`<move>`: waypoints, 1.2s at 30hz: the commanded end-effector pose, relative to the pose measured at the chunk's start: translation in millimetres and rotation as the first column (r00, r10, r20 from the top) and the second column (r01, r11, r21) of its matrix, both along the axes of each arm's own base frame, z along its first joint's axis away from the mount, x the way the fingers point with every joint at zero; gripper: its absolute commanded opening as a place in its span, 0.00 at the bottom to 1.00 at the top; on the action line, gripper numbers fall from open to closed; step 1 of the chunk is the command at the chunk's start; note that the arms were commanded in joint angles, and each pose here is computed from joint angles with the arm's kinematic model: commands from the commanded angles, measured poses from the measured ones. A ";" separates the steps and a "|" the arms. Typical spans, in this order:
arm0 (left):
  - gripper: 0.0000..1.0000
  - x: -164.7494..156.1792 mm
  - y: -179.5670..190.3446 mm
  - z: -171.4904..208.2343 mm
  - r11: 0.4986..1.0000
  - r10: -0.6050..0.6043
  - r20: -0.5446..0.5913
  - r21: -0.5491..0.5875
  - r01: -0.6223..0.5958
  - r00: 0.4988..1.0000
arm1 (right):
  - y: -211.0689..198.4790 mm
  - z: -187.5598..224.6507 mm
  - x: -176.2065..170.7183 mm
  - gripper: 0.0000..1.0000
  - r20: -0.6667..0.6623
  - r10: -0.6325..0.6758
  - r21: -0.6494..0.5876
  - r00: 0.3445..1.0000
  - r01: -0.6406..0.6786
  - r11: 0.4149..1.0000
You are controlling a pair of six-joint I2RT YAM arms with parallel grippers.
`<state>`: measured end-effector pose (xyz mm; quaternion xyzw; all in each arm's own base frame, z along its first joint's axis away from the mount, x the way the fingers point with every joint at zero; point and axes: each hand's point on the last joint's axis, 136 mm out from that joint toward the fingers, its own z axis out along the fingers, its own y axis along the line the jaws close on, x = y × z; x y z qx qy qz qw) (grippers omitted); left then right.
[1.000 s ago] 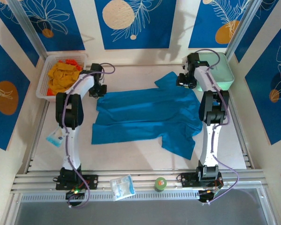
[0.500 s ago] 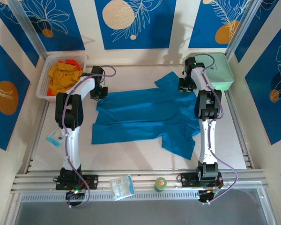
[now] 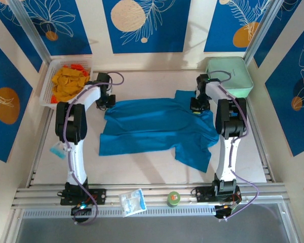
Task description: Fold and stack the t-shirts
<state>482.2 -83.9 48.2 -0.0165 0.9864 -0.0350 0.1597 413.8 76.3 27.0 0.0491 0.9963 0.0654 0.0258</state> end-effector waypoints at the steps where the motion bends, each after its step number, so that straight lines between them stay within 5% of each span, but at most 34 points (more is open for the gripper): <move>1: 0.00 -4.1 -3.9 11.1 1.000 -0.001 0.022 -0.012 0.001 1.000 | 24.4 5.4 -16.6 0.15 -0.001 -0.023 0.062 1.000 0.023 0.998; 13: 0.00 -6.2 -3.4 8.1 1.000 -0.001 0.020 -0.013 0.001 1.000 | -29.0 90.4 5.2 0.52 0.185 -0.084 -0.119 0.979 0.107 0.987; 20: 0.00 -6.5 -6.2 7.4 1.000 -0.006 0.018 -0.023 0.006 1.000 | -68.5 76.1 36.9 0.52 0.183 -0.155 -0.117 0.971 0.178 0.977; 36: 0.00 -5.8 -7.0 3.3 1.000 -0.013 0.009 -0.025 0.014 1.000 | -88.8 4.0 71.4 0.47 0.113 -0.181 -0.177 0.977 0.199 0.964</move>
